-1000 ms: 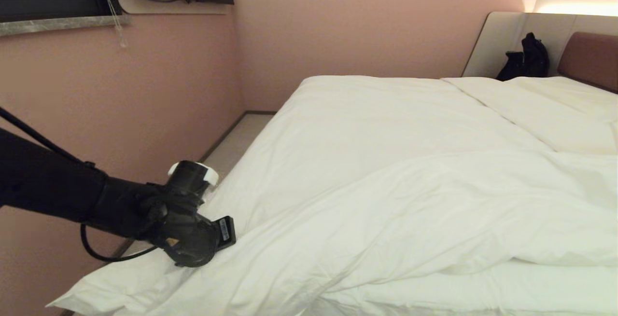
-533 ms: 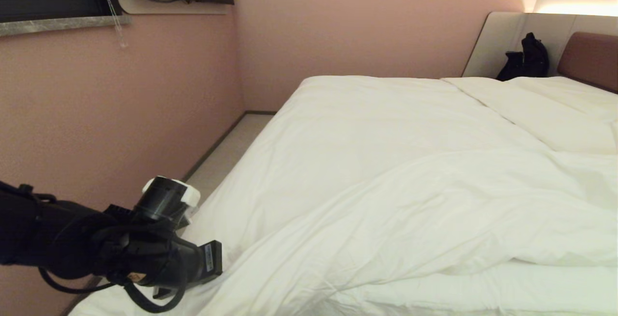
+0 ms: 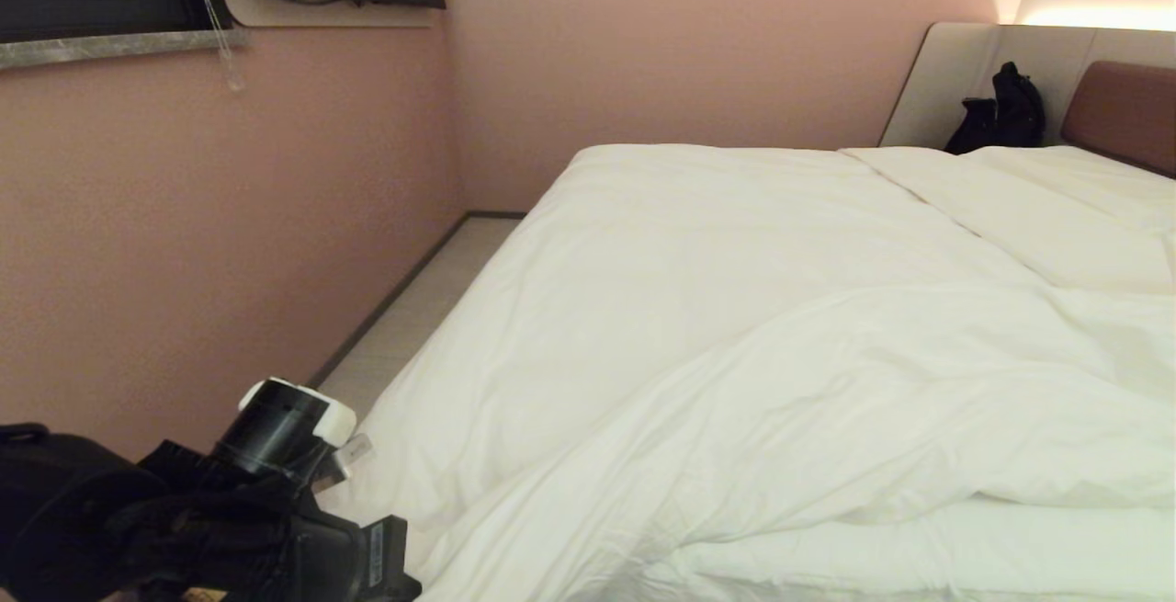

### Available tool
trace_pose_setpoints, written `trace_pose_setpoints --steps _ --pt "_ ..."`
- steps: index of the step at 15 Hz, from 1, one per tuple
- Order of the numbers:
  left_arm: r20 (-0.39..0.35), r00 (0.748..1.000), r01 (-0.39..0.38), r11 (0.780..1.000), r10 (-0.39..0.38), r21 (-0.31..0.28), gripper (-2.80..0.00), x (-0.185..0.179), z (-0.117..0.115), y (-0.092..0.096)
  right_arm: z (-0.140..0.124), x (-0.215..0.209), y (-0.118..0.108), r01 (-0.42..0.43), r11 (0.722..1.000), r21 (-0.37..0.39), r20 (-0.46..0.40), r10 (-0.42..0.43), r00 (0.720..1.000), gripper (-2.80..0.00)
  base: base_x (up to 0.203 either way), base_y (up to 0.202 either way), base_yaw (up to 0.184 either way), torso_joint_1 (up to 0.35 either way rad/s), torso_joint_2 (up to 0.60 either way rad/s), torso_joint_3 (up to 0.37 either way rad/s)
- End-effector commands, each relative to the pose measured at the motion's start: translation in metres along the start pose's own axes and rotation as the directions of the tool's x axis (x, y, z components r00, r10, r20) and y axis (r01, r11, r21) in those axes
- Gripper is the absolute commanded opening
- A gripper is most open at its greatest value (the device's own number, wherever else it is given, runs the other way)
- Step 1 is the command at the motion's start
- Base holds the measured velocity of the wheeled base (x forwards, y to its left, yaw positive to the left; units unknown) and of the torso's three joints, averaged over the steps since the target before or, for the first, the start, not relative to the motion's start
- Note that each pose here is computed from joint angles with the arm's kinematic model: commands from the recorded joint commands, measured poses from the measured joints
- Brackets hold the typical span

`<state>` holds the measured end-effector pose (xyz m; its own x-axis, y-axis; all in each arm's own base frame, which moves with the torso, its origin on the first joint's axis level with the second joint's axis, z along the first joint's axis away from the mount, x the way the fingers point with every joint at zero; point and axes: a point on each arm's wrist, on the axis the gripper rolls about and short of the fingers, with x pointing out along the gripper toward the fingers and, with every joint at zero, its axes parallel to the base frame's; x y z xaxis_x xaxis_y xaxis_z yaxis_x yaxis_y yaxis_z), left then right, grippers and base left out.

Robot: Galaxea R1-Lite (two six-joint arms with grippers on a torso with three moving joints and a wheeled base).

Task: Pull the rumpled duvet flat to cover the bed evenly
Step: Flatten the corners of the folded blanket

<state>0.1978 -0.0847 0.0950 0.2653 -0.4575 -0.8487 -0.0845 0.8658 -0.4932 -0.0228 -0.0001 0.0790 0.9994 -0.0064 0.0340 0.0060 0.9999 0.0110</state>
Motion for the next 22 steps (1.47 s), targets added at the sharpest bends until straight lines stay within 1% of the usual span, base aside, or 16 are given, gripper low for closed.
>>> trace_pose_setpoints --steps 1,7,10,12,14,15,17,19,20,22 --pt "-0.016 1.0 -0.002 1.0 0.002 0.005 -2.8 -0.001 -0.009 0.002 0.0 0.0 0.0 0.0 1.0 0.0 0.001 0.0 1.0 -2.8 0.0 0.0 0.0 0.0 0.0 0.0" --pt "-0.1 0.995 -0.013 0.998 0.019 0.054 -2.8 -0.002 -0.046 0.01 0.0 0.0 0.0 0.0 1.0 0.0 0.001 0.0 1.0 -2.8 0.0 0.0 0.0 0.0 0.0 0.0" --pt "-0.087 0.996 -0.002 0.997 0.008 0.073 -2.8 -0.008 -0.055 0.012 0.0 0.0 0.0 0.0 1.0 0.0 0.001 0.0 1.0 -2.8 0.0 0.0 0.0 0.0 0.0 0.0" --pt "-0.034 0.999 0.024 0.996 -0.021 0.087 -2.8 -0.018 -0.054 0.009 0.0 0.0 0.0 0.0 1.0 0.0 0.001 0.0 1.0 -2.8 0.0 0.0 0.0 0.0 0.0 0.0" --pt "0.062 0.995 0.065 0.991 -0.073 0.121 -2.8 -0.038 -0.055 0.003 0.0 0.0 0.0 0.0 1.0 0.0 0.001 0.0 1.0 -2.8 0.0 0.0 0.0 0.0 0.0 0.0" --pt "0.12 0.989 0.073 0.988 -0.09 0.138 -2.8 -0.051 -0.055 -0.001 0.0 0.0 0.0 0.0 1.0 0.0 0.001 0.0 1.0 -2.8 0.0 0.0 0.0 0.0 0.0 0.0" --pt "0.256 0.962 0.059 0.985 -0.1 0.162 -2.8 -0.084 -0.052 -0.014 0.0 0.0 0.0 0.0 1.0 0.0 0.001 0.0 1.0 -2.8 0.0 0.0 0.0 0.0 0.0 0.0" --pt "0.38 0.921 0.024 0.986 -0.085 0.164 -2.8 -0.105 -0.042 -0.028 0.0 0.0 0.0 0.0 1.0 0.0 0.001 0.0 1.0 -2.8 0.0 0.0 0.0 0.0 0.0 0.0" --pt "0.414 0.906 0.016 0.987 -0.081 0.158 -2.8 -0.11 -0.034 -0.035 0.0 0.0 0.0 0.0 1.0 0.0 0.001 0.0 1.0 -2.8 0.0 0.0 0.0 0.0 0.0 0.0" --pt "0.413 0.909 0.007 0.992 -0.058 0.123 -2.8 -0.101 -0.013 -0.048 0.0 0.0 0.0 0.0 1.0 0.0 0.001 0.0 1.0 -2.8 0.0 0.0 0.0 0.0 0.0 0.0"
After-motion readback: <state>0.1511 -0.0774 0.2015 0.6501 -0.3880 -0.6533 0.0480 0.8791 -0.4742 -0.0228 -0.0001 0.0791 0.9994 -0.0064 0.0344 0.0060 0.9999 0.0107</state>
